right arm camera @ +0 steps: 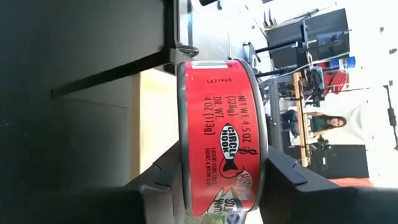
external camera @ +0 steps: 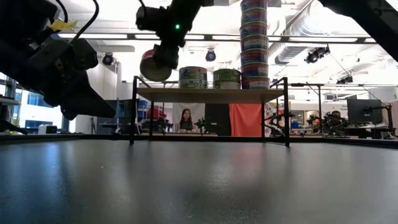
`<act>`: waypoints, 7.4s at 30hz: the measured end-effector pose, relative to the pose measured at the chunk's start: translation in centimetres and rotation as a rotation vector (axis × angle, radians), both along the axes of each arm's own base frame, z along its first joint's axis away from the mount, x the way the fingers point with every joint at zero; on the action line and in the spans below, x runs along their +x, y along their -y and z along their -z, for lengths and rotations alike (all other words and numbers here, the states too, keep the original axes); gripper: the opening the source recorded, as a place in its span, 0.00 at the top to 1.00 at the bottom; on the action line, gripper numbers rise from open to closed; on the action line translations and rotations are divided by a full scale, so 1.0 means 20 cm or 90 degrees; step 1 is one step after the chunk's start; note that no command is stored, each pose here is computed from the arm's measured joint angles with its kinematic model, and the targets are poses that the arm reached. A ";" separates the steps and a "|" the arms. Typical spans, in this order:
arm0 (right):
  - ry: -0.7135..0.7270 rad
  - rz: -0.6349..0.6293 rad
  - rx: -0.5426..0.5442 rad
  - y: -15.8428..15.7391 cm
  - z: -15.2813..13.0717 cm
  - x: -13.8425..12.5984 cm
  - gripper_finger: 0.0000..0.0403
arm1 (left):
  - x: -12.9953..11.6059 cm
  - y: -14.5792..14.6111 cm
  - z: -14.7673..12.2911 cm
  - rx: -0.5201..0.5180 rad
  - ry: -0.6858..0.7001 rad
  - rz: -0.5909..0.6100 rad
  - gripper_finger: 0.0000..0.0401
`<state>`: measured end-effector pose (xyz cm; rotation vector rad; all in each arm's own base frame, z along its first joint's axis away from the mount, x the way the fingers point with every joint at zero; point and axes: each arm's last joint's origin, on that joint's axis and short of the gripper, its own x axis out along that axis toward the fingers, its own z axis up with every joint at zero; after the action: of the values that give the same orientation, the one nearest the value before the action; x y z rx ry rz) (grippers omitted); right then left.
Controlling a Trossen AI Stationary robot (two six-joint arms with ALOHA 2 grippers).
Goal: Stack canned seafood by type on shelf
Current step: Put the red tuna can on the shelf, then return to Home Position
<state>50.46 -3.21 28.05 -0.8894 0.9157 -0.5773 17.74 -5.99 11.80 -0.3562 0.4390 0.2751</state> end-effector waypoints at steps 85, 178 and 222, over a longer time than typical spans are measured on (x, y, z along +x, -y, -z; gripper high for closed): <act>0.098 0.310 0.852 -0.59 0.23 -1.09 1.00 | 0.18 -0.28 -0.22 0.033 0.084 0.185 1.00; 0.463 -0.243 0.771 -0.19 0.68 -1.96 1.00 | -0.41 -0.31 -0.31 0.056 0.380 -0.015 1.00; 0.613 -0.353 0.755 -0.19 0.57 -2.03 1.00 | -0.41 -0.33 -0.33 0.060 0.408 -0.034 1.00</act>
<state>9.80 0.63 16.75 0.2681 -0.0003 0.1079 9.50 0.55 18.33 -0.3439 -0.2125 0.2178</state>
